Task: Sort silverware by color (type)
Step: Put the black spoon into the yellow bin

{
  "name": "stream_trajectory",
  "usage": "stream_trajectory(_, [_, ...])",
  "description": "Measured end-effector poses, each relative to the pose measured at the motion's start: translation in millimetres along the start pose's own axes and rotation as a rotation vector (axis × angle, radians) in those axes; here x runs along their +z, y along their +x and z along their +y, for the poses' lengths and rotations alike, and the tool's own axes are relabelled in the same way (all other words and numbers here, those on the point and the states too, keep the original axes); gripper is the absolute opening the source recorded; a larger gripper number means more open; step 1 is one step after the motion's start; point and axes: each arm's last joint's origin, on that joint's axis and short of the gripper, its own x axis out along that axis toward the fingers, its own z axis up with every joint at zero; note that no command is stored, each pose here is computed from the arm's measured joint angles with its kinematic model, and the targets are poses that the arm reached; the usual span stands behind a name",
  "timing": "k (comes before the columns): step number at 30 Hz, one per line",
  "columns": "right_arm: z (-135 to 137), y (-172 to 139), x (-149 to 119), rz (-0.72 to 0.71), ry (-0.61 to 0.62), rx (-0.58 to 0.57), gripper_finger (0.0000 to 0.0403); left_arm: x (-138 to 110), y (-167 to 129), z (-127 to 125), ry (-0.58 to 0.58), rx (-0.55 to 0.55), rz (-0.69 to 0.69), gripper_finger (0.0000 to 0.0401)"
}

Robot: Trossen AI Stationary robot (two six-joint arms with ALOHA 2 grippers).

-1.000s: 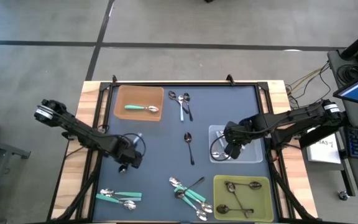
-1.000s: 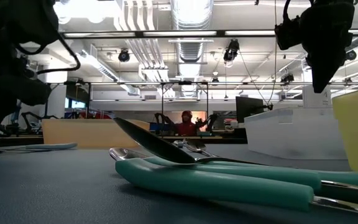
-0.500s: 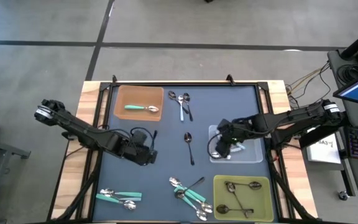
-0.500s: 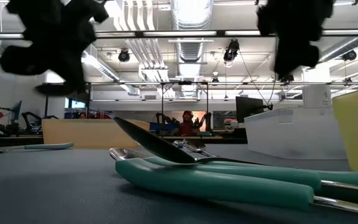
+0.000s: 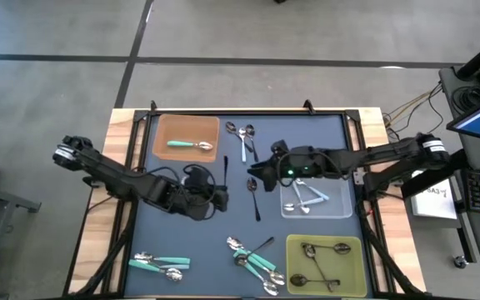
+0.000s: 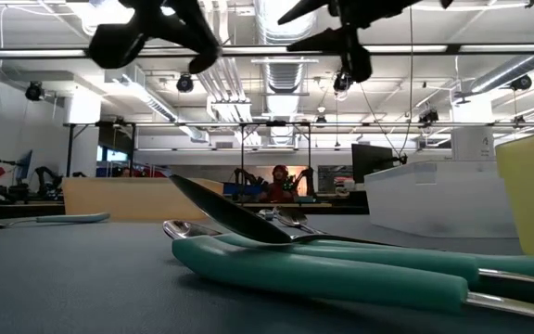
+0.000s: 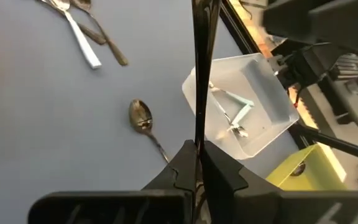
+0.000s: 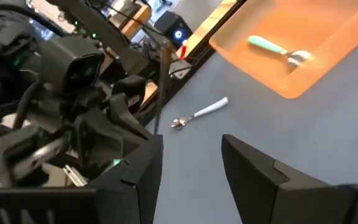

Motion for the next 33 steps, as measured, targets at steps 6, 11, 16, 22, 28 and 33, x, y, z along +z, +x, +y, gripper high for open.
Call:
stream_trajectory(6, [8,21,2,0.018,0.004,0.017,0.0155,-4,21,-19,0.024,0.033,-0.008,0.0])
stream_trajectory(11, [11,30,4,0.021,0.0,0.011,0.0155,-8,31,-38,0.06,0.029,-0.008,0.0])
stream_trajectory(16, [12,30,7,0.013,0.002,0.012,0.0155,-8,33,-45,0.089,0.029,-0.007,0.0])
stream_trajectory(22, [10,26,6,0.029,-0.005,-0.015,0.0131,-8,33,-43,0.088,0.032,-0.007,0.0])
stream_trajectory(28, [8,26,5,0.043,-0.04,-0.035,0.0052,-6,33,-45,0.09,0.026,-0.015,0.0])
stream_trajectory(33, [6,26,8,0.039,-0.063,-0.033,0.0012,-5,34,-46,0.125,0.016,-0.022,0.0])
